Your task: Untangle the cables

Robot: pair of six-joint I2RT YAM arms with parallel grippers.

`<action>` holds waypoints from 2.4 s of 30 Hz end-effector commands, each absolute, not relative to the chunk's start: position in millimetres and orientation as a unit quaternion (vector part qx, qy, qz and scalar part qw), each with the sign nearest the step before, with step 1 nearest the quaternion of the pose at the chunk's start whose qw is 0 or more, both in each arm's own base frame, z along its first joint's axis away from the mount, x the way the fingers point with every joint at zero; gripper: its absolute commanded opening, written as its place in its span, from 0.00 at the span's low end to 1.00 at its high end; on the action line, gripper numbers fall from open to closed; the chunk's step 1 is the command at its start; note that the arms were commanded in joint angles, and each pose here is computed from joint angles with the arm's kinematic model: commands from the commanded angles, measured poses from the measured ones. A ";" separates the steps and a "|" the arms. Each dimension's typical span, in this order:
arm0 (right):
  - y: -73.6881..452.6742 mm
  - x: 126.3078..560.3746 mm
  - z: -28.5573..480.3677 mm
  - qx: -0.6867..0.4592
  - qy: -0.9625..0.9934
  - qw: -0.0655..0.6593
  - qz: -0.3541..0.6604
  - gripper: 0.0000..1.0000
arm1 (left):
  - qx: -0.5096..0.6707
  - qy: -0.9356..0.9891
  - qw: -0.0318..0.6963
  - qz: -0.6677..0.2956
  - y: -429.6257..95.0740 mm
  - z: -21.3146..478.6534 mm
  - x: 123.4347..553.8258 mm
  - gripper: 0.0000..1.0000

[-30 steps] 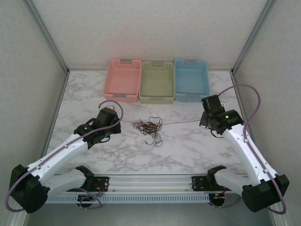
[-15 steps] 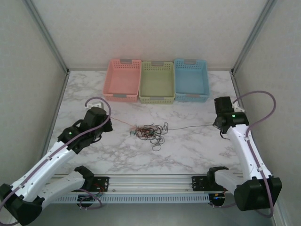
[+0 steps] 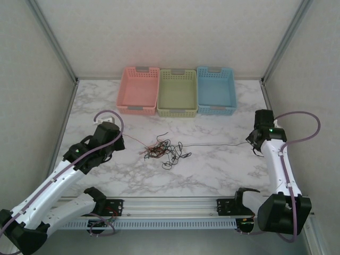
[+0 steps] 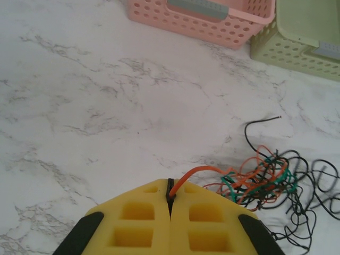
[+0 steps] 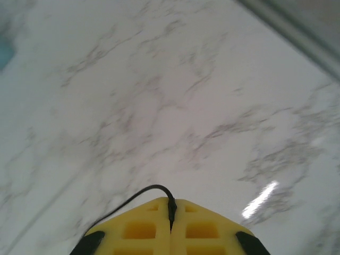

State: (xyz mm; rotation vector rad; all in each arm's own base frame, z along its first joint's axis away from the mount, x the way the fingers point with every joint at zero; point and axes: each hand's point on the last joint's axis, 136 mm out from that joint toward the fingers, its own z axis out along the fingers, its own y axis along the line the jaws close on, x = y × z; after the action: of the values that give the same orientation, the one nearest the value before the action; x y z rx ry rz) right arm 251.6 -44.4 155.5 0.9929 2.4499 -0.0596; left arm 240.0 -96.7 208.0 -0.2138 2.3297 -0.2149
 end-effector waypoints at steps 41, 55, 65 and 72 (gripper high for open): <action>263.1 315.0 38.5 0.088 0.989 0.064 0.099 0.42 | -0.059 0.926 0.361 -0.091 -112.2 191.3 245.3 0.00; 262.0 298.2 37.6 0.112 0.988 0.049 0.095 0.35 | -0.056 0.927 0.360 -0.096 -114.2 191.3 244.0 0.00; 255.1 301.2 50.1 0.119 0.986 0.072 0.090 0.00 | -0.056 0.926 0.360 -0.093 -113.5 191.0 244.0 0.00; 247.4 307.0 90.9 0.104 0.982 0.122 0.098 0.00 | -0.060 0.927 0.359 -0.087 -111.3 188.8 243.9 0.00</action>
State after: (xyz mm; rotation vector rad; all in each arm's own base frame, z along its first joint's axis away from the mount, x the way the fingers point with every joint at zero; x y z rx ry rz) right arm 308.3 256.0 61.6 0.3457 2.9322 0.3057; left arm 246.0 -112.7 192.5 -0.1769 2.3876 -0.2431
